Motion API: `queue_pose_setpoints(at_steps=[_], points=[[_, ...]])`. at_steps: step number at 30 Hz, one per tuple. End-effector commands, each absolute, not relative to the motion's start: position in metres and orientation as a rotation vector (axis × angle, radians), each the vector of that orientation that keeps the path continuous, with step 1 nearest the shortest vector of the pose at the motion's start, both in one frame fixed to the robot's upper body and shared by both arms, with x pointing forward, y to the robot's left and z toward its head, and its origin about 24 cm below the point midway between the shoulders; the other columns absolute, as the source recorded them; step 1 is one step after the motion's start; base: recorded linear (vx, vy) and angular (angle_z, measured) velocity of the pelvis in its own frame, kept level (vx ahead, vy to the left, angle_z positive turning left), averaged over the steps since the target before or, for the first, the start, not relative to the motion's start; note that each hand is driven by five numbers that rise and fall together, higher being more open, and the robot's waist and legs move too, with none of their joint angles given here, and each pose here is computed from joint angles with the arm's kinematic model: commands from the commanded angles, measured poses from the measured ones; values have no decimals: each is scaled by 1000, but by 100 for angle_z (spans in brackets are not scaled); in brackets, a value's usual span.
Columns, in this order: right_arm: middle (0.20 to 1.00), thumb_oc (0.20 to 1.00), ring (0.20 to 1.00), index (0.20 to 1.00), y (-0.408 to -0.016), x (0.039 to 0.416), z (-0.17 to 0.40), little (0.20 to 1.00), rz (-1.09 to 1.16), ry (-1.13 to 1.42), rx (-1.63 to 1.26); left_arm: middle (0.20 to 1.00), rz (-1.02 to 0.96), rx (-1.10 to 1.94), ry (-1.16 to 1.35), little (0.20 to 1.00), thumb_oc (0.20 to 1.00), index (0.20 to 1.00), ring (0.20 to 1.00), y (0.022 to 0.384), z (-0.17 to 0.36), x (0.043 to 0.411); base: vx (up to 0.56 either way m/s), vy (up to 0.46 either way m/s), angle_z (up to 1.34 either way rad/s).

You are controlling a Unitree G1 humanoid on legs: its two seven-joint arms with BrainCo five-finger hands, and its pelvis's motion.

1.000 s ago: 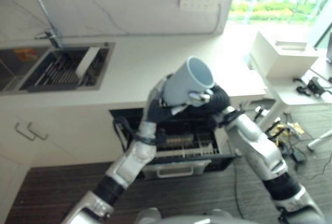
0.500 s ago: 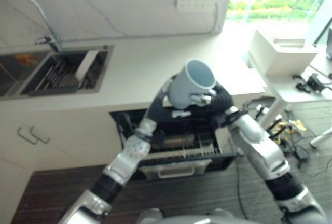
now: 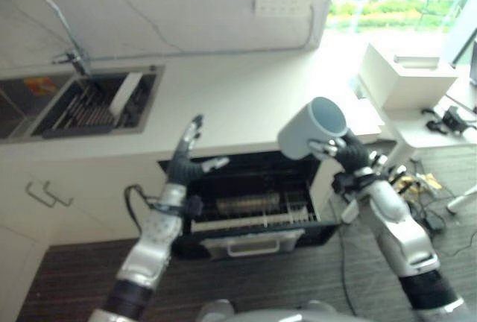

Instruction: Place the dishes in the dishwasher.

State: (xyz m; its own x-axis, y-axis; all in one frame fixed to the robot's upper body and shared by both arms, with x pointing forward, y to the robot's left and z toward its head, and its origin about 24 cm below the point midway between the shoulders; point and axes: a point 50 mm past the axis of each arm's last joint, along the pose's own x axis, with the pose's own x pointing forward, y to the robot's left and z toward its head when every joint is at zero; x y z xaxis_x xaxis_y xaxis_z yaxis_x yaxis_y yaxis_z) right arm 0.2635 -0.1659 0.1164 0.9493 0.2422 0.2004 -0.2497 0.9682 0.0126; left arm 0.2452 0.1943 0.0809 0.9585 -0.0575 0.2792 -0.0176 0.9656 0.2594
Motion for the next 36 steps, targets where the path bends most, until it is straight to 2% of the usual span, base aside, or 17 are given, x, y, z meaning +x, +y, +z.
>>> queue_pose_setpoints(at_steps=[1,7,13,16,25,31,36], points=[[200,200,200,200,-170,262,147,200,231,-385,27,1000,-119,287,-310,1000,1000,1000,1000,194,99,247,0,0,0],[200,200,200,200,-184,260,142,200,213,-342,-15,1000,-311,422,-70,1000,1000,1000,1000,203,73,242,3,44,-1],[200,200,200,200,-195,262,127,200,199,-250,-59,1000,-561,465,153,1000,1000,1000,1000,202,56,238,-7,44,-2],[200,200,200,200,-197,262,114,200,203,-185,-87,1000,-623,456,223,1000,1000,1000,1000,202,51,235,-8,29,-12],[200,200,200,200,-201,264,86,200,227,-37,-134,1000,-748,408,429,1000,1000,1000,1000,197,28,230,-2,5,-2],[200,200,200,200,-192,269,82,200,309,-6,-145,1000,-803,661,685,1000,1000,1000,1000,203,-11,236,19,-11,-5],[200,200,200,200,-177,269,78,200,383,13,-147,1000,-802,632,876,1000,1000,1000,1000,195,-52,229,24,-14,-8]])
